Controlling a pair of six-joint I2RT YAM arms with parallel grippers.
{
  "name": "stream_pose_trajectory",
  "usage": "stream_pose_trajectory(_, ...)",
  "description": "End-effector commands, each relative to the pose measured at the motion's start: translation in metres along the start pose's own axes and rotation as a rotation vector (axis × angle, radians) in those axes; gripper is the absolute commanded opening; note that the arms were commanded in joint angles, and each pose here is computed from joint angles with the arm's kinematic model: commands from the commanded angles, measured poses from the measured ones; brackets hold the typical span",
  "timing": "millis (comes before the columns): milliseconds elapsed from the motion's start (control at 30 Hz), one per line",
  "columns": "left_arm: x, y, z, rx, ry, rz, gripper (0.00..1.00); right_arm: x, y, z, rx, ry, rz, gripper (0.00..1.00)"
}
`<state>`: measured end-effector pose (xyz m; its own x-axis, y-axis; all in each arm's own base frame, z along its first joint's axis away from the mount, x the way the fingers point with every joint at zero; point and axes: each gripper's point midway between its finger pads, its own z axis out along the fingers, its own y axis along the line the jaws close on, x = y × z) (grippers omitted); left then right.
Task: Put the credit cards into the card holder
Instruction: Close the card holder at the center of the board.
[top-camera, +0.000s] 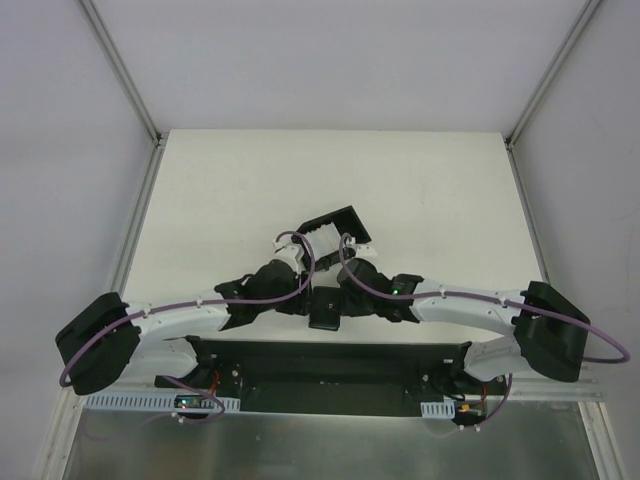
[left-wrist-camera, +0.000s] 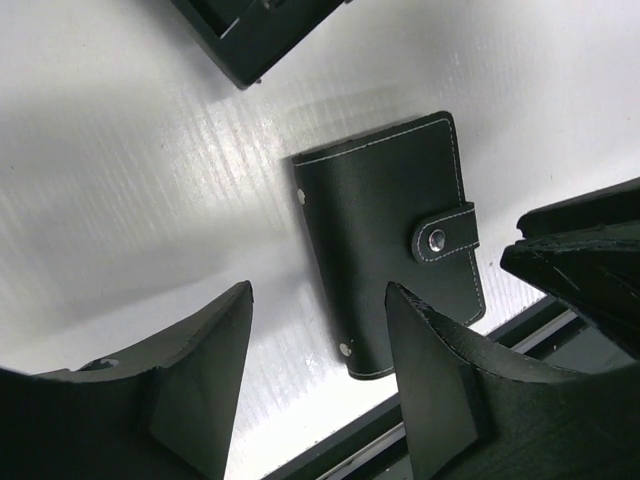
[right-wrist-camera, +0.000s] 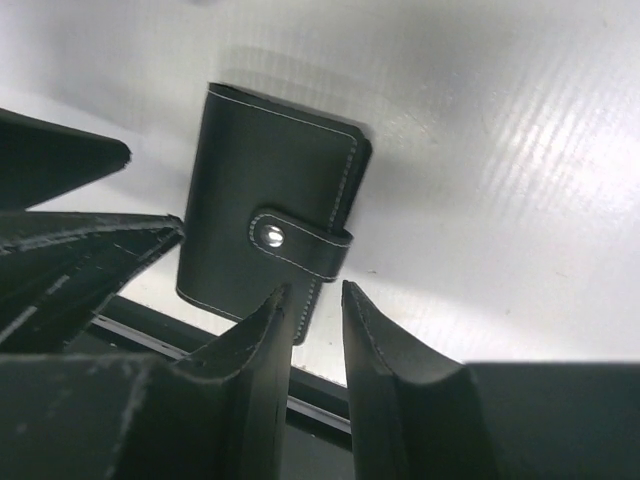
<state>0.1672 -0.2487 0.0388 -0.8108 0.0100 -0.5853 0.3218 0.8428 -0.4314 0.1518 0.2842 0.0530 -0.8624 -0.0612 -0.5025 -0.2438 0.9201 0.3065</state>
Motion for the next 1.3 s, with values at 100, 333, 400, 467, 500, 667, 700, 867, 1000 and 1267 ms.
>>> stream_pose_trajectory(100,-0.013,-0.013,0.008,0.000,0.018,0.050,0.50,0.000,-0.014,0.001,-0.005,-0.049,0.133,0.30)
stream_pose_trajectory(333,-0.005,-0.014,0.020,-0.001,0.070,0.054,0.40,0.000,-0.008,0.013,-0.084,-0.049,0.200,0.30)
stream_pose_trajectory(400,0.000,-0.015,0.023,0.005,0.091,0.055,0.36,-0.002,-0.002,0.015,-0.112,-0.047,0.213,0.30)
stream_pose_trajectory(467,0.005,-0.014,0.025,0.005,0.108,0.055,0.32,-0.003,0.002,0.017,-0.131,-0.038,0.215,0.30)
stream_pose_trajectory(500,0.010,-0.016,0.025,0.024,0.131,0.048,0.31,-0.003,0.004,0.018,-0.136,-0.031,0.216,0.30)
stream_pose_trajectory(667,0.018,-0.018,0.026,0.050,0.145,0.014,0.30,-0.005,0.005,0.025,-0.137,-0.011,0.227,0.30)
stream_pose_trajectory(700,0.018,-0.019,0.026,0.053,0.146,0.008,0.31,-0.006,0.004,0.026,-0.138,-0.006,0.227,0.30)
stream_pose_trajectory(867,0.014,-0.027,0.031,0.068,0.148,-0.031,0.33,-0.014,-0.004,0.031,-0.128,-0.005,0.227,0.31)
stream_pose_trajectory(1000,0.003,-0.033,0.036,0.063,0.123,-0.050,0.36,-0.024,-0.008,0.031,-0.137,-0.009,0.218,0.31)
stream_pose_trajectory(1267,-0.003,-0.017,0.031,0.007,0.089,-0.047,0.45,-0.020,-0.024,0.018,-0.127,-0.035,0.212,0.39)
